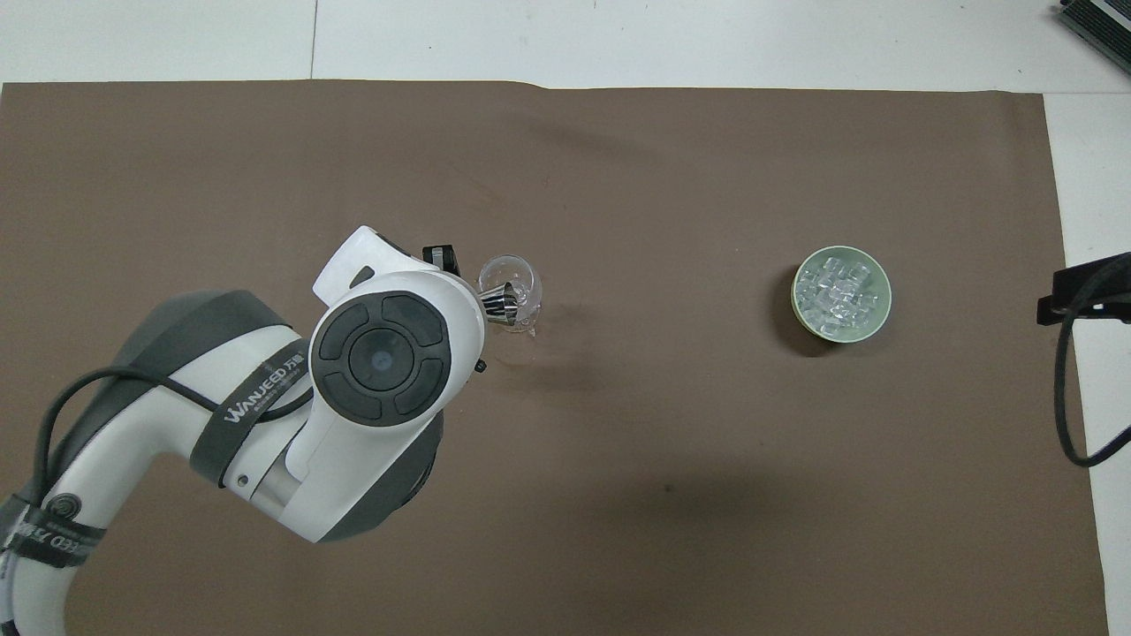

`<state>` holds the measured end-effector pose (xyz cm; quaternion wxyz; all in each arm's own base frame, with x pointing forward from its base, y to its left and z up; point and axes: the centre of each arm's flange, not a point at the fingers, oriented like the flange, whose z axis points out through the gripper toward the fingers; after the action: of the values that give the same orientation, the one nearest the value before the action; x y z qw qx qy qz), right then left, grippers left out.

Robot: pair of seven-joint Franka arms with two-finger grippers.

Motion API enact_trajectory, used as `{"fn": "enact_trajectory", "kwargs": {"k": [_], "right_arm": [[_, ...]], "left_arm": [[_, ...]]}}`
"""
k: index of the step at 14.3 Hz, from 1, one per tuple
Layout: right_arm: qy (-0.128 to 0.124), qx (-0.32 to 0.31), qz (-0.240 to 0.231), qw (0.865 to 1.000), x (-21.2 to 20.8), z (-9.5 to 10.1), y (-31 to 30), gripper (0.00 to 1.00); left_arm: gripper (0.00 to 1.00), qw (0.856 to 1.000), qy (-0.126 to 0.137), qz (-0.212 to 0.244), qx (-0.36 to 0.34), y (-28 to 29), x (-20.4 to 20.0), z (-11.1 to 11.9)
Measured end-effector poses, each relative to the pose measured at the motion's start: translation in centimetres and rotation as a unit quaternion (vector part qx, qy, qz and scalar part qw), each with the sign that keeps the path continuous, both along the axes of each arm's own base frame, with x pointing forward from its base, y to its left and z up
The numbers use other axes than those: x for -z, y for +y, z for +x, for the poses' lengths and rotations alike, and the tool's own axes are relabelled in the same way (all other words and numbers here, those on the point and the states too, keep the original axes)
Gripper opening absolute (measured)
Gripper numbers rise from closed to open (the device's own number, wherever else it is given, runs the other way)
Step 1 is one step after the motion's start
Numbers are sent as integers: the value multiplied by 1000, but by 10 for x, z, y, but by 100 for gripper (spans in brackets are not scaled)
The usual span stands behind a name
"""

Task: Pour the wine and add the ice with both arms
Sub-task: 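Rotate the left wrist to tip the silver cup into the glass, then hold the silver cup tipped over the glass with the left gripper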

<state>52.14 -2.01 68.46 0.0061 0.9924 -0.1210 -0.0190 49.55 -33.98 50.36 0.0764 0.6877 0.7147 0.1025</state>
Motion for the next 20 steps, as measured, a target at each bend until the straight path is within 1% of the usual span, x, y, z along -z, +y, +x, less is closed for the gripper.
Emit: {"fn": "enact_trajectory", "kwargs": {"k": [9, 12, 20], "right_arm": [[0, 0, 0, 1000, 0, 0, 0, 100], [0, 0, 0, 1000, 0, 0, 0, 100], [0, 0, 0, 1000, 0, 0, 0, 100]], "left_arm": [[21, 999, 2, 34, 12, -4, 6, 1], [21, 999, 0, 40, 16, -8, 6, 1], [21, 999, -5, 43, 14, -9, 7, 14]]}}
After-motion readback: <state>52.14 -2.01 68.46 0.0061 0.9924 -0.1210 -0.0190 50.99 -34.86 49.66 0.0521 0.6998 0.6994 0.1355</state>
